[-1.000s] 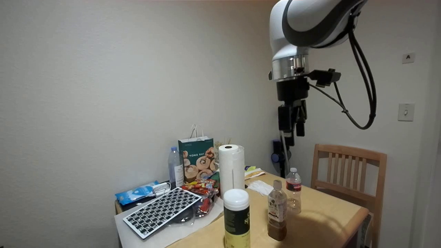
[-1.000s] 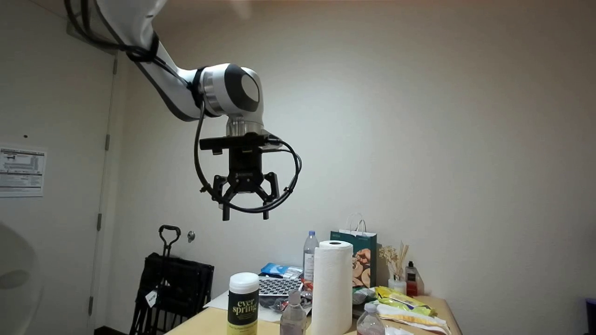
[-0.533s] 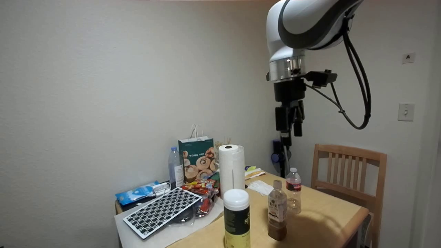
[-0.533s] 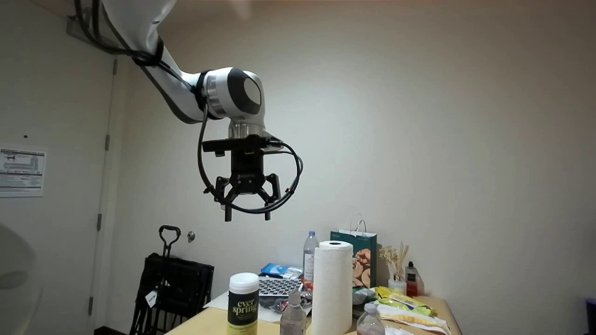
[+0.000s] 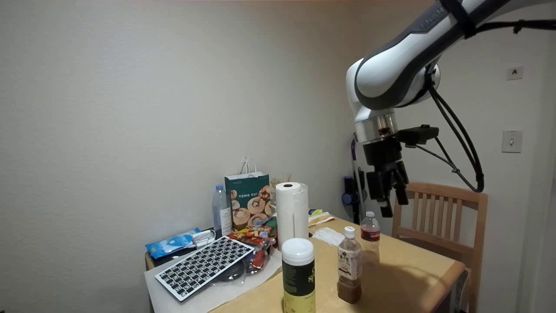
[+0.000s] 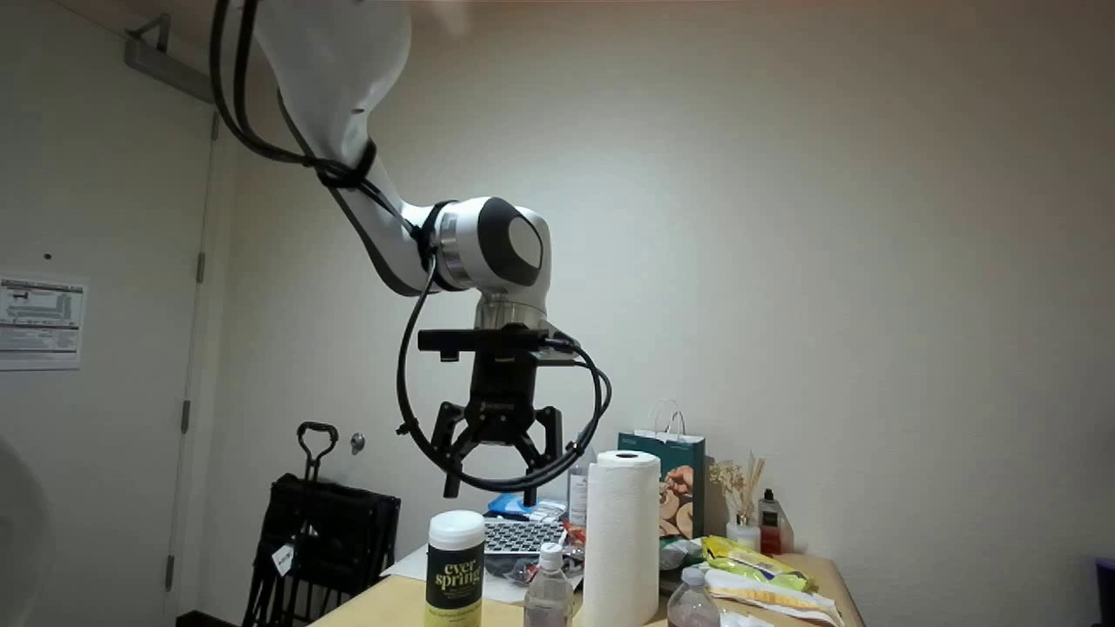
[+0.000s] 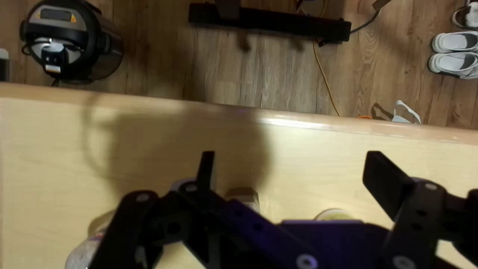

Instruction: Make the bottle lay on the table and then make it sit upright.

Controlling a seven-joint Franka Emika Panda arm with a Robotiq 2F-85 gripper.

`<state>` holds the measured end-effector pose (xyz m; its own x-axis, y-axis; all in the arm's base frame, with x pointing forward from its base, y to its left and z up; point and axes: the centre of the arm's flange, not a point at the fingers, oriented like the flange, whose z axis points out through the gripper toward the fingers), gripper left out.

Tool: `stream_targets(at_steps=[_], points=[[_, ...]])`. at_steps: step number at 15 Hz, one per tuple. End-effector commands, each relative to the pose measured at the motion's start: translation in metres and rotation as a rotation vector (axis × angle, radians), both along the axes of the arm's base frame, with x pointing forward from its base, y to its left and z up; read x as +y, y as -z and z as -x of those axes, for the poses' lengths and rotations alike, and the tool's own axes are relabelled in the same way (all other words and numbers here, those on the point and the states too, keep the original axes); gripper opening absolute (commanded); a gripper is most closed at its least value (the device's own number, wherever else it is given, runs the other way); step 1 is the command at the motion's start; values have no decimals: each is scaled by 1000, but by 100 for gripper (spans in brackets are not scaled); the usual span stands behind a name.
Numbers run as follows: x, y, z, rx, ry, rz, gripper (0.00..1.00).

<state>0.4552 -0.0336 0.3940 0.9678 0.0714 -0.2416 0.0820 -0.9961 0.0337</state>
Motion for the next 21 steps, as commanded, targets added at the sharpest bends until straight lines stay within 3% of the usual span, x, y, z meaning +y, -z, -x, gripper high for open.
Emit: stream_targets(at_steps=[1, 3, 7, 9, 11, 16, 21], points=[[-38, 46, -6, 53, 63, -13, 100], [-52, 57, -7, 98, 85, 19, 100], [-50, 60, -2, 107, 95, 3, 100], [-42, 68, -10, 87, 93, 2, 100], [-40, 79, -25, 33, 89, 66, 100], [-29, 94, -71, -75, 23, 71, 100], [-6, 99, -111, -114, -44, 76, 100]])
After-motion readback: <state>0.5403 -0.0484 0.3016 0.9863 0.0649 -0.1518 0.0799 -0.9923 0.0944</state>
